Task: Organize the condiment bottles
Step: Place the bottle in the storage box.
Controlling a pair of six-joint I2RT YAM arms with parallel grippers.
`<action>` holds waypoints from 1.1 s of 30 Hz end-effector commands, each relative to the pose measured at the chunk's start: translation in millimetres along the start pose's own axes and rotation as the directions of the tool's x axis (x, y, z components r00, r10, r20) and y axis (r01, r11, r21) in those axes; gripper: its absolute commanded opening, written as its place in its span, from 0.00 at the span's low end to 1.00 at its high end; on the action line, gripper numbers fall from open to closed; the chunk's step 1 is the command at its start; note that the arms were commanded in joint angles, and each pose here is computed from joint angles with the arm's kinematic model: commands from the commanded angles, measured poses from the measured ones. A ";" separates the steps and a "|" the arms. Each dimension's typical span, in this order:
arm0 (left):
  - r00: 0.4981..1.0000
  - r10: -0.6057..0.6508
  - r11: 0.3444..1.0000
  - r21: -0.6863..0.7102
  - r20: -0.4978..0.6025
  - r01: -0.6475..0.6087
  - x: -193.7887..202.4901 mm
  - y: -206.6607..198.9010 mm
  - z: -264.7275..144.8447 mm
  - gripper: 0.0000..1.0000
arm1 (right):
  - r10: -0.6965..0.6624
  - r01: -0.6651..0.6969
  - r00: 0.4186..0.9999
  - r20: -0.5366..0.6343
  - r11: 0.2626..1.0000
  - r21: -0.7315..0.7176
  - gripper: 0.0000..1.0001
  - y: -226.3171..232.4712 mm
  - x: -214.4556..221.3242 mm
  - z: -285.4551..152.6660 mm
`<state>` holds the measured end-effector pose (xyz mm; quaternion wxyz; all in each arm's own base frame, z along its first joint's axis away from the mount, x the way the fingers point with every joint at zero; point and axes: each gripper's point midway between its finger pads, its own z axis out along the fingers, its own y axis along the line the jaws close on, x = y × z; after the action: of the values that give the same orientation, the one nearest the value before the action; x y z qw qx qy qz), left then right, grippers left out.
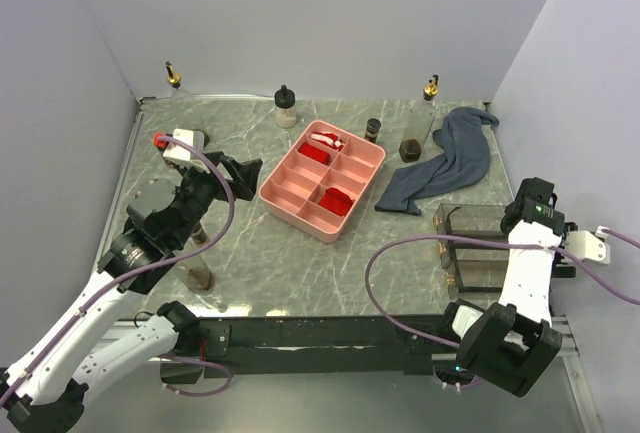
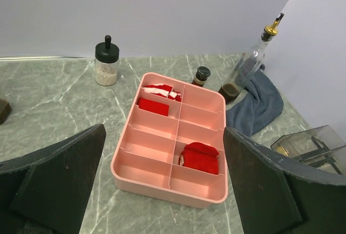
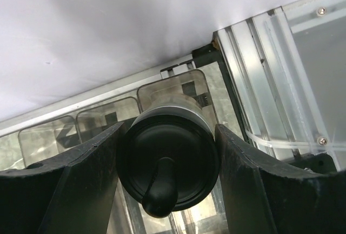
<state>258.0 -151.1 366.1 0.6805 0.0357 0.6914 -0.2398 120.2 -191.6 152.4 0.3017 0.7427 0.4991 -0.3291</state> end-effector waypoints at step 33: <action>0.999 0.006 1.000 -0.022 0.052 -0.005 -13.7 4.2 -1.5 0.97 | 0.090 -0.094 0.992 0.084 0.994 0.050 0.87 11.1 -6.4 24.5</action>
<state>260.0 -149.3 364.8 0.6811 0.0311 0.6932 -0.2338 123.6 -203.2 118.4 0.2686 0.7589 0.4816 -0.3464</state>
